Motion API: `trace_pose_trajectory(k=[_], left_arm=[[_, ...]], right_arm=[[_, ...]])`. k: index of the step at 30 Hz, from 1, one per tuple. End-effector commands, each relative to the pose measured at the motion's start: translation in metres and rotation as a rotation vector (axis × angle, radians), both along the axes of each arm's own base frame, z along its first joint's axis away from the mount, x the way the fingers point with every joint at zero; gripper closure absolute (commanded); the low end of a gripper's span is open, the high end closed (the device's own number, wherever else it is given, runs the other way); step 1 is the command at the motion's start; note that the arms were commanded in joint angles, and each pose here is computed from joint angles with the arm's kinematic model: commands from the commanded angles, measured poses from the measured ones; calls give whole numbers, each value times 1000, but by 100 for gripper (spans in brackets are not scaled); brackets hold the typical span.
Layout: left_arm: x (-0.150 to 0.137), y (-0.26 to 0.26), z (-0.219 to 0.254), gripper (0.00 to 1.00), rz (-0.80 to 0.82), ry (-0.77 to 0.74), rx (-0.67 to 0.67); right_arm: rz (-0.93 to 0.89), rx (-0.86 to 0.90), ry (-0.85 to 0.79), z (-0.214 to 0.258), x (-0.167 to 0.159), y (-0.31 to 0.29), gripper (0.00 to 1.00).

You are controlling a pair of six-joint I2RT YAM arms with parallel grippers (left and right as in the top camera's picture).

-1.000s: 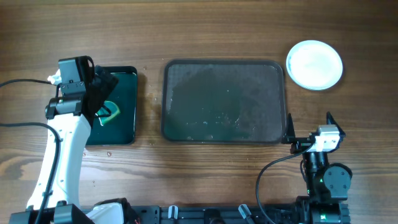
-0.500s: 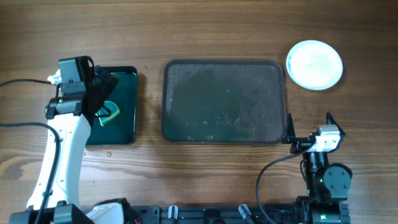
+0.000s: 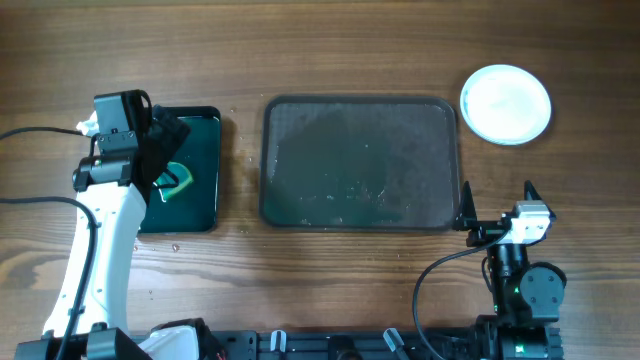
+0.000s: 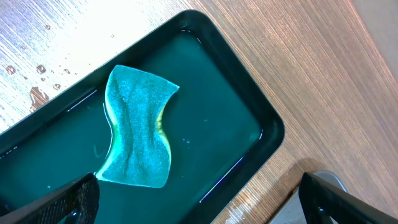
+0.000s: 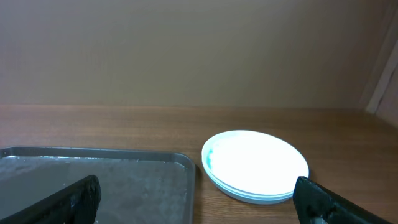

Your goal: Clean dirty plates on tray and stack at the side

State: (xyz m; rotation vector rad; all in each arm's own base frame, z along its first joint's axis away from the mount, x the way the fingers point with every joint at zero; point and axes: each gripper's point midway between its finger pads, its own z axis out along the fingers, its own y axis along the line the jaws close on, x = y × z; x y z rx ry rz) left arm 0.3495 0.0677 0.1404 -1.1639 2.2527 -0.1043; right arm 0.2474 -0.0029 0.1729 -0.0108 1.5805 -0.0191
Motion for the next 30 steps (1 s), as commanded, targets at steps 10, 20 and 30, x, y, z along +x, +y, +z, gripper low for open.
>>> trace_pose_trajectory(k=[10, 20, 30], left_arm=[[2, 1, 4, 0, -2, -10, 3], [-5, 7, 1, 0, 19, 25, 30], [-52, -15, 29, 0, -236, -55, 166]], right_arm=[[0, 22, -8, 1, 0, 0, 0], [0, 22, -8, 2, 0, 0, 0], [0, 22, -8, 1, 0, 0, 0]])
